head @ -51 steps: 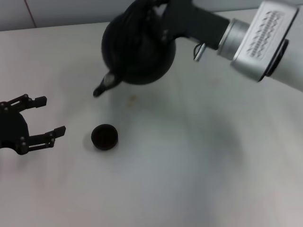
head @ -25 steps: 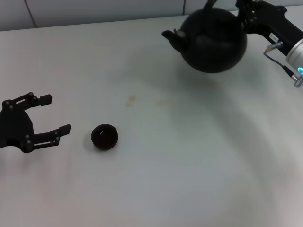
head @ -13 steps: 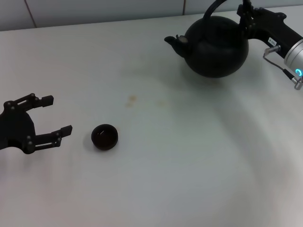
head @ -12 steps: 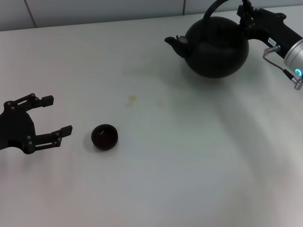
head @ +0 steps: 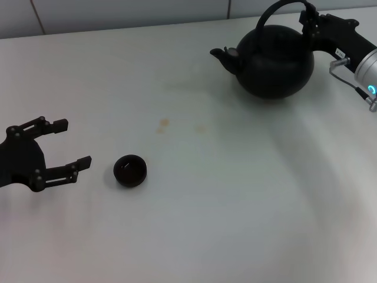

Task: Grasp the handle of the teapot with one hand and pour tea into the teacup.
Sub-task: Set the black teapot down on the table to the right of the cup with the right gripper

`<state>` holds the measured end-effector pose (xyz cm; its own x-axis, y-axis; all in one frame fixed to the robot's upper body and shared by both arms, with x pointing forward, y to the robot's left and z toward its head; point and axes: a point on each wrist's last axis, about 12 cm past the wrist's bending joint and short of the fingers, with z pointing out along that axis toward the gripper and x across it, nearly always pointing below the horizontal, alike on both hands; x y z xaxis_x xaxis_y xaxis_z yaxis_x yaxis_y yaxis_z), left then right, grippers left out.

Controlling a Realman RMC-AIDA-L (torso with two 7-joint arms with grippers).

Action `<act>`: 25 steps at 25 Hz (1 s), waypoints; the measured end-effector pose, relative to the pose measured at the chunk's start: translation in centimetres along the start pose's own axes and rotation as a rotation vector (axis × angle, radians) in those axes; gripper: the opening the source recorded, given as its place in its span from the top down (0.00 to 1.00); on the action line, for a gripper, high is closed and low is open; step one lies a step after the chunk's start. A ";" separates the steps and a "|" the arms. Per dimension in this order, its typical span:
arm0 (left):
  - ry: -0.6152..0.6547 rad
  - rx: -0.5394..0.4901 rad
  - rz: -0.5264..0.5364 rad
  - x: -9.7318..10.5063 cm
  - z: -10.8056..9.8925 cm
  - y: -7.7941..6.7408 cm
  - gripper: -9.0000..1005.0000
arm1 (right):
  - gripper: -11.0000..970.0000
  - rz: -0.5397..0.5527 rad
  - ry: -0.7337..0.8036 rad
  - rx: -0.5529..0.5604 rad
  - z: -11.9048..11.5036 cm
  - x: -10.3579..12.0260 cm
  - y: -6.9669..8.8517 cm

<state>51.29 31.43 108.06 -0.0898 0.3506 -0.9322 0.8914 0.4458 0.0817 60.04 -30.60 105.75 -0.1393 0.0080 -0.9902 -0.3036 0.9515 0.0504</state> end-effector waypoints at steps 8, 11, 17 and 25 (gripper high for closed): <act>0.000 -0.001 0.005 -0.1 0.2 0.1 0.14 | 0.91 -0.006 0.018 0.014 0.5 -0.1 -0.1; -0.001 0.001 0.008 -0.2 0.2 0.2 0.14 | 0.91 -0.008 0.024 0.021 0.6 -0.1 -0.2; -0.003 0.000 0.008 -0.3 0.3 0.2 0.14 | 0.91 -0.012 0.028 0.024 0.7 -0.2 -0.2; -0.003 0.001 0.013 -0.3 0.3 0.2 0.14 | 0.91 -0.027 0.039 0.005 0.8 -0.1 0.1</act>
<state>51.65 31.18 108.24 -0.0766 0.3537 -0.9322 0.8929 0.4403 0.0937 60.80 -30.25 105.78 -0.1674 -0.0294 -0.9855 -0.3026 0.9529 0.0229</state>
